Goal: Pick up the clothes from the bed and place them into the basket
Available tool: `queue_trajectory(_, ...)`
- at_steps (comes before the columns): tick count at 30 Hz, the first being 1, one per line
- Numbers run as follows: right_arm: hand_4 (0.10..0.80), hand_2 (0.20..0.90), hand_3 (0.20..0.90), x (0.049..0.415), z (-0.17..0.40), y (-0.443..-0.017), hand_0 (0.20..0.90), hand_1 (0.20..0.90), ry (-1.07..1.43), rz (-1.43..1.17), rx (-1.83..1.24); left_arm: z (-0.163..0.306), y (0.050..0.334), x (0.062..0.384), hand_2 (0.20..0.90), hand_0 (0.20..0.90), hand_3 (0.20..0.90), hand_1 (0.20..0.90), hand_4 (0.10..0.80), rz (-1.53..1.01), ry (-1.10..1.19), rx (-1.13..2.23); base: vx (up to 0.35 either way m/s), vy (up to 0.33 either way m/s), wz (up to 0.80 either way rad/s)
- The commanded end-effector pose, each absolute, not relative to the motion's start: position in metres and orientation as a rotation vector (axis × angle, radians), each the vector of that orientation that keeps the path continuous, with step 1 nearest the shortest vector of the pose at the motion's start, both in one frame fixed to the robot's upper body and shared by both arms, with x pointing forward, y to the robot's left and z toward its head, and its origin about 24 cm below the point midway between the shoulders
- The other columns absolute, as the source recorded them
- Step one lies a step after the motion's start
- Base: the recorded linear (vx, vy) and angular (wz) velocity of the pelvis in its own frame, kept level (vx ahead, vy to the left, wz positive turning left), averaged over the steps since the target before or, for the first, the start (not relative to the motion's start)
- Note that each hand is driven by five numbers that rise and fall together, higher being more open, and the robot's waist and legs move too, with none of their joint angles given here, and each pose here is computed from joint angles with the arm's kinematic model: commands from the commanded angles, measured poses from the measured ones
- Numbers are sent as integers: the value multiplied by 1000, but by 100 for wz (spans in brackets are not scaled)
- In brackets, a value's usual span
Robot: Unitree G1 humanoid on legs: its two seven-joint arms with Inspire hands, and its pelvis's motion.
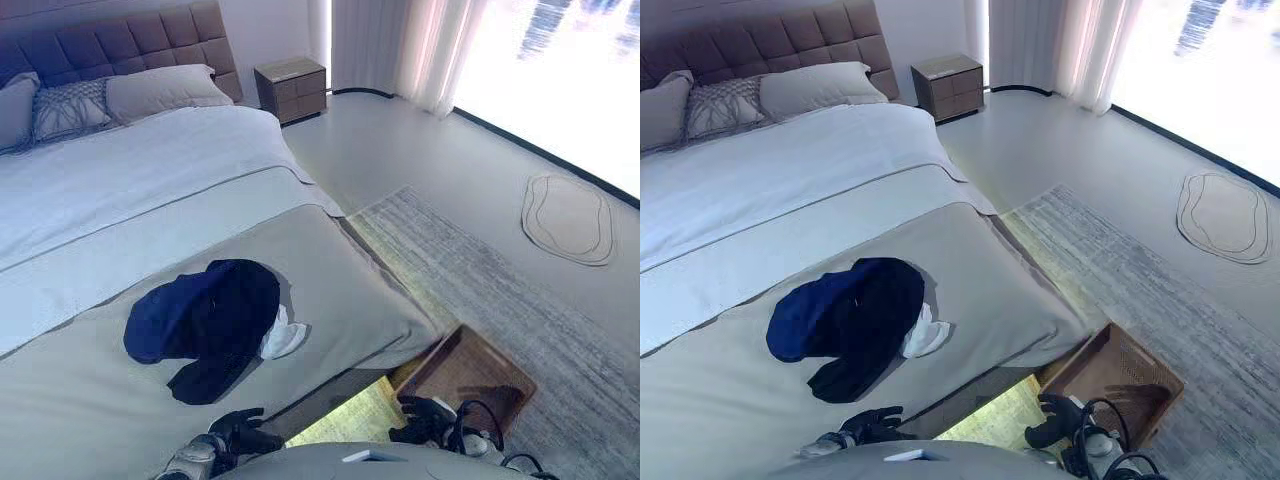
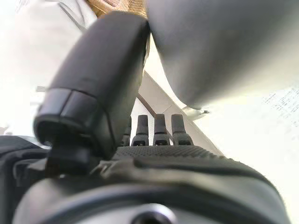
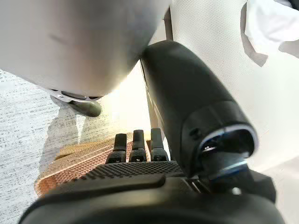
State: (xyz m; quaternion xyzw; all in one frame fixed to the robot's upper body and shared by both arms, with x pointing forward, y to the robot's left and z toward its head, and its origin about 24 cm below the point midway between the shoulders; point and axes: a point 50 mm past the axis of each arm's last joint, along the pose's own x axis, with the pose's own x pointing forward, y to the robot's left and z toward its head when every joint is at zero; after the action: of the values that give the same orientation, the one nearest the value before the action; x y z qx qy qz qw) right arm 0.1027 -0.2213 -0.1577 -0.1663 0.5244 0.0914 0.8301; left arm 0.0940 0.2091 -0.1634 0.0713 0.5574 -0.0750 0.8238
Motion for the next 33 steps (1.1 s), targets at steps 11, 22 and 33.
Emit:
queue_trajectory(11,800,900,900,107,-159,-214,900,900,1103,212,-375,-159,217,109,900,900,900,900,800,-156,1147,168,9,-1,0)
queue_trajectory(22,800,900,900,92,-163,-230,900,900,1230,-20,-201,-158,218,111,900,900,900,900,800,-133,1138,152,9,-1,0)
queue_trajectory(33,800,900,900,145,-138,-229,900,900,738,-398,751,-162,221,88,900,900,900,900,800,-77,1156,102,39,25,3)
